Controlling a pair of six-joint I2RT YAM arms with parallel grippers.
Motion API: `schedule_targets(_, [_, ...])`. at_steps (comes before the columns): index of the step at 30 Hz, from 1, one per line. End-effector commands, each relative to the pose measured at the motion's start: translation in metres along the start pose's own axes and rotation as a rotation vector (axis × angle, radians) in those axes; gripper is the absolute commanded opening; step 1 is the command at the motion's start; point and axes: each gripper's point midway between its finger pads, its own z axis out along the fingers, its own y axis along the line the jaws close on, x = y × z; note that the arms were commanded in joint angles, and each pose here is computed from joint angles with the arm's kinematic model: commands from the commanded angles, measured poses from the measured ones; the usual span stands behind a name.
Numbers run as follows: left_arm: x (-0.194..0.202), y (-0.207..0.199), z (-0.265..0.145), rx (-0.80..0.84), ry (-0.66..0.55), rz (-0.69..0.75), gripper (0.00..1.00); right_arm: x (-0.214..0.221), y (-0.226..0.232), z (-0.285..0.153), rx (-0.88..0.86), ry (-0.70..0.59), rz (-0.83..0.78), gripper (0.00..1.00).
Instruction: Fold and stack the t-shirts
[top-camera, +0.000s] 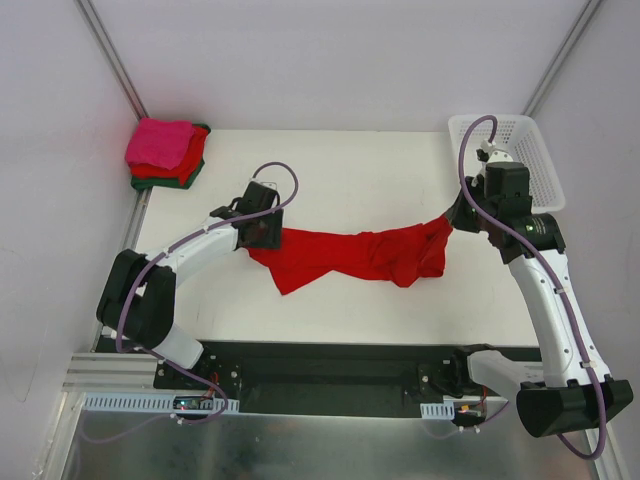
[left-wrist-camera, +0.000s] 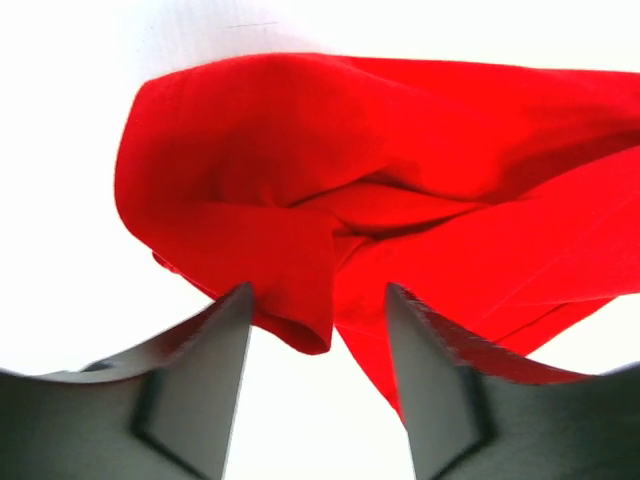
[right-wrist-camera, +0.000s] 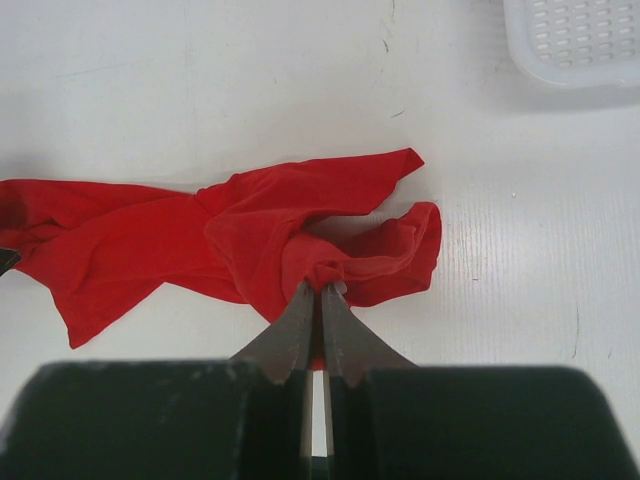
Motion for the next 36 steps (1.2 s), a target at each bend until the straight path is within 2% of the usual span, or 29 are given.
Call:
schedule_targets(1, [-0.019,0.000,-0.019,0.001,-0.062,0.003,0.50,-0.005,0.005,0.002,-0.020,-0.021,-0.003,0.02])
schedule_targets(2, [-0.020,0.000,-0.019,0.001,-0.065,0.002,0.45,-0.005,0.005,0.002,-0.020,-0.021,-0.002,0.02])
schedule_targets(3, [-0.019,0.000,-0.020,0.002,-0.065,0.004,0.35,-0.005,0.005,0.003,-0.022,-0.021,-0.003,0.01])
schedule_targets(6, [-0.019,0.000,-0.021,0.001,-0.065,0.005,0.18,-0.004,0.006,0.003,-0.021,-0.019,0.001,0.02])
schedule_targets(13, [-0.018,0.001,-0.021,-0.004,-0.061,0.005,0.00,-0.004,0.006,0.003,-0.022,-0.021,0.001,0.02])
schedule_targets(19, [-0.017,0.003,-0.025,-0.011,-0.061,0.009,0.00,-0.005,0.005,0.001,-0.020,-0.025,-0.003,0.02])
schedule_targets(22, [-0.025,0.008,-0.040,-0.034,-0.078,0.010,0.00,-0.011,-0.001,-0.004,0.018,-0.049,-0.009,0.02])
schedule_targets(28, [-0.064,0.019,-0.097,-0.036,-0.211,-0.015,0.00,-0.034,-0.017,-0.030,0.113,-0.145,-0.009,0.01])
schedule_targets(36, [-0.080,0.062,-0.155,-0.098,-0.295,-0.067,0.00,-0.054,-0.039,-0.062,0.232,-0.252,-0.020,0.01])
